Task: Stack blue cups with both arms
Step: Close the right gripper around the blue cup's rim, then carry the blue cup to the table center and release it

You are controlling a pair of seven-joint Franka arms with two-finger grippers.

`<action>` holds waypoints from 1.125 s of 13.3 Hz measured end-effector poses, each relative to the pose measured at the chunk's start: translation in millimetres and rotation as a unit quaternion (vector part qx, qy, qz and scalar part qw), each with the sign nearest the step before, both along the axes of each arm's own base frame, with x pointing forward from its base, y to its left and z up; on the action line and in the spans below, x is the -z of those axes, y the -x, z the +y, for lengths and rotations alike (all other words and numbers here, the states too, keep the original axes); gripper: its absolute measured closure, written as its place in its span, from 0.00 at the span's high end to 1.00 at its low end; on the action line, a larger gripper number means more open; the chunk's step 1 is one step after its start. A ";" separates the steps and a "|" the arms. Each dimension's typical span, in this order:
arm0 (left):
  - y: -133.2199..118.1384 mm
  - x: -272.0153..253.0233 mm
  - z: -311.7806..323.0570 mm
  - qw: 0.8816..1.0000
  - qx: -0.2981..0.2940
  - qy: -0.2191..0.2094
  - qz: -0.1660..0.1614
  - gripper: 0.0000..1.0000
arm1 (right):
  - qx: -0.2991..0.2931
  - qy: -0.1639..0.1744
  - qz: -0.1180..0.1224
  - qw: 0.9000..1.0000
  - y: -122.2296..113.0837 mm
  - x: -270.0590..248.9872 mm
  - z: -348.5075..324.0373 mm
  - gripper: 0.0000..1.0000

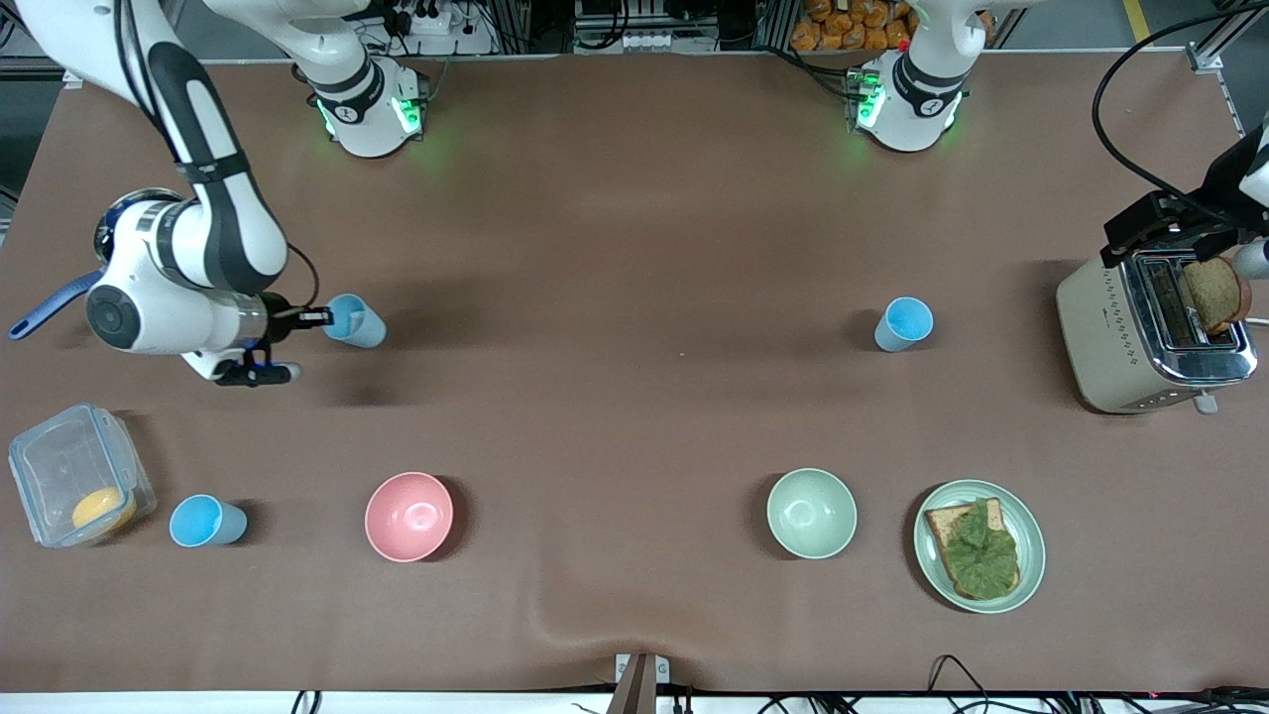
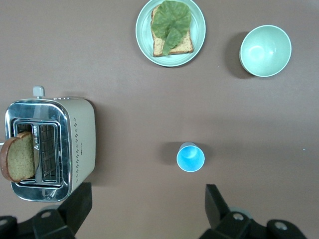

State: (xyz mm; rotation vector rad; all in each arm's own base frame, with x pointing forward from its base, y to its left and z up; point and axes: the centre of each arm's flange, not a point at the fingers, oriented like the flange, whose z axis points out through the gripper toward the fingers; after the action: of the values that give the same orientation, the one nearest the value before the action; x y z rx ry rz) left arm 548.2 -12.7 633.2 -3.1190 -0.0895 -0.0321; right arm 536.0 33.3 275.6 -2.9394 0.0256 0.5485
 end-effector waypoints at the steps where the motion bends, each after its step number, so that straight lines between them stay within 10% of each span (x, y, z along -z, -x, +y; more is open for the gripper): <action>1: -0.1 0.1 0.9 1.000 -0.001 0.000 0.000 1.00 | 0.010 0.010 -0.006 1.000 -6.0 -10.3 33.2 0.03; 8: -0.2 0.1 1.1 1.000 -0.001 0.000 0.000 1.00 | 0.091 0.036 -0.033 0.995 8.2 -11.8 322.8 0.03; 15: -0.2 0.2 -1.0 1.000 0.001 0.000 0.000 1.00 | 0.118 0.034 -0.058 0.991 26.1 30.4 455.2 0.03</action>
State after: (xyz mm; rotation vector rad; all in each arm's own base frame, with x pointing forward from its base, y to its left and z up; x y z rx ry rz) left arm 548.4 -13.7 633.0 -3.1191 -0.0867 -0.0317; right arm 509.9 488.6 245.2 -2.9699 0.3795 0.3485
